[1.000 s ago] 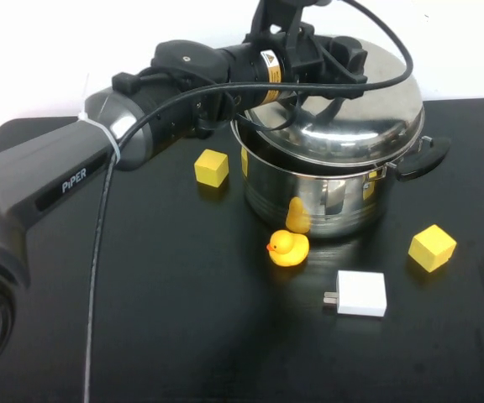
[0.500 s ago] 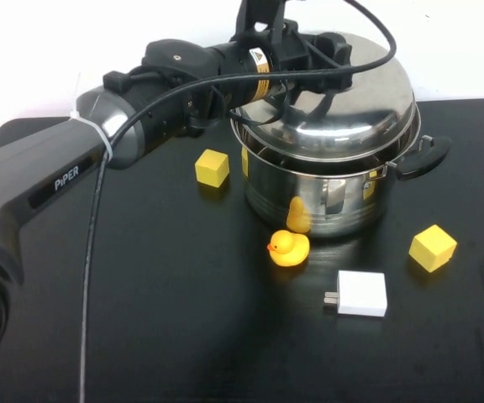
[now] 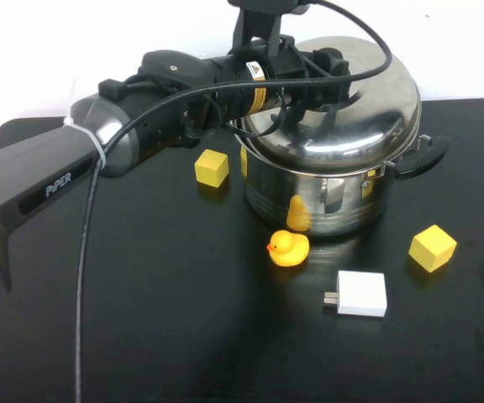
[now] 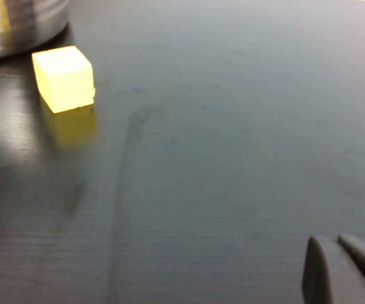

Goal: Cover the pot
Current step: Place the pot lid on the pot

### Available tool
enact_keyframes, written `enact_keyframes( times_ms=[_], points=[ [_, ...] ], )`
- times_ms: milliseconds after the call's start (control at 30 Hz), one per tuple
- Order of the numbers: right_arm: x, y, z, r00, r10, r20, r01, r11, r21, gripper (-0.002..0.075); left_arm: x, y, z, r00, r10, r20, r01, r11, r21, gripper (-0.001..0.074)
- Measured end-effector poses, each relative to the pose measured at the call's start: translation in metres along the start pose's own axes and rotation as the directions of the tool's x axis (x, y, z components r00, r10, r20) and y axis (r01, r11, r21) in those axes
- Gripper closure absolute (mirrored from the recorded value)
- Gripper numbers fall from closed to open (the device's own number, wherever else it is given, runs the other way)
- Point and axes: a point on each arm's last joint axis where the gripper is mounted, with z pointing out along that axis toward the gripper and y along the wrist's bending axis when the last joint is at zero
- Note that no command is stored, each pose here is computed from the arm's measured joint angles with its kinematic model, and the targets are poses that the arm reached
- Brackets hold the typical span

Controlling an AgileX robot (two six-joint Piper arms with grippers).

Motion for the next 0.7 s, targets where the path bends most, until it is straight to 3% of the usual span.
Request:
enact_keyframes(
  times_ms=[267,700],
  points=[
    [0.0,0.0,0.0,1.0,0.0,0.0,0.0,1.0,0.0,0.0728,-0.018,-0.004,-0.015,0.999,0.019,0.045,-0.018,1.0,-0.011,0.04],
    [0.0,0.0,0.0,1.0,0.002,0.0,-0.002,1.0,0.0,0.0728,-0.005,-0.001,-0.006,1.0,0.015,0.008,-0.015,1.0,0.001,0.04]
  ],
)
